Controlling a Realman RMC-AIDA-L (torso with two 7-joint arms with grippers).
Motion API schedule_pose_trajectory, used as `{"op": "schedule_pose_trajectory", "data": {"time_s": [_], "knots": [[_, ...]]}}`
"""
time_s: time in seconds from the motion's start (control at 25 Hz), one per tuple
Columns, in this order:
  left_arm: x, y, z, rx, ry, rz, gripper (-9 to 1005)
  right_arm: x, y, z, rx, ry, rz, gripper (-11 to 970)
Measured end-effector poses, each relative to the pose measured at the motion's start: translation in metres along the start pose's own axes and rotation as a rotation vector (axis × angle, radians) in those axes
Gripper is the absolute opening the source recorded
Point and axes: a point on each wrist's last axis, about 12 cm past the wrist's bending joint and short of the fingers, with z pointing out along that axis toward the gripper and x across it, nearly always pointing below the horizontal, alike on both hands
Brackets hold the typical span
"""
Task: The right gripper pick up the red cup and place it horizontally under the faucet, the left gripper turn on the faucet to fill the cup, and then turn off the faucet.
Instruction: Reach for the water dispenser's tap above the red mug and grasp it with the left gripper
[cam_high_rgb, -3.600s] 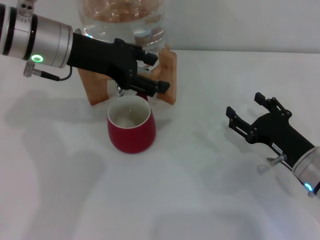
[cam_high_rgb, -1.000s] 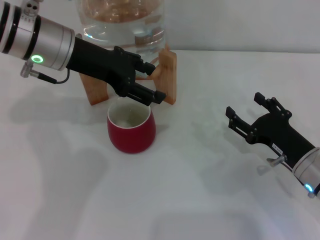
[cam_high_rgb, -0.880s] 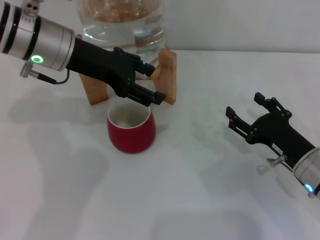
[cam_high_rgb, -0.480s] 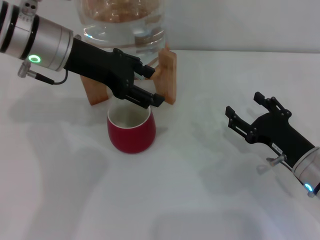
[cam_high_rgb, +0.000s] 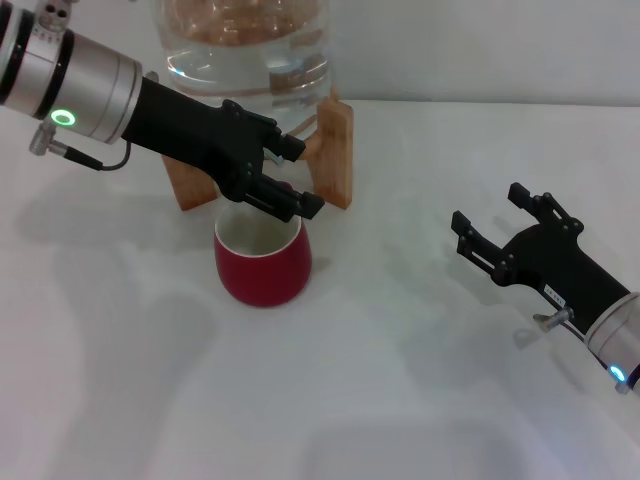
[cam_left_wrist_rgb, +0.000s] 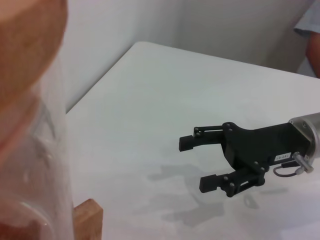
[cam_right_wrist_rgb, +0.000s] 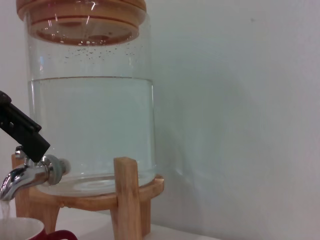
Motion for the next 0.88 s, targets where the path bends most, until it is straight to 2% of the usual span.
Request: {"op": "schedule_pose_trajectory", "data": {"time_s": [0.64, 0.88], "knots": [[-0.005, -0.001, -0.005, 0.026, 0.004, 0.008, 886, 0.000, 0.000, 0.000, 0.001, 0.000, 0.000, 832], [-0.011, 0.001, -0.006, 0.003, -0.042, 0.042, 886, -0.001, 0.000, 0.001, -0.002, -0.002, -0.001, 832]]}}
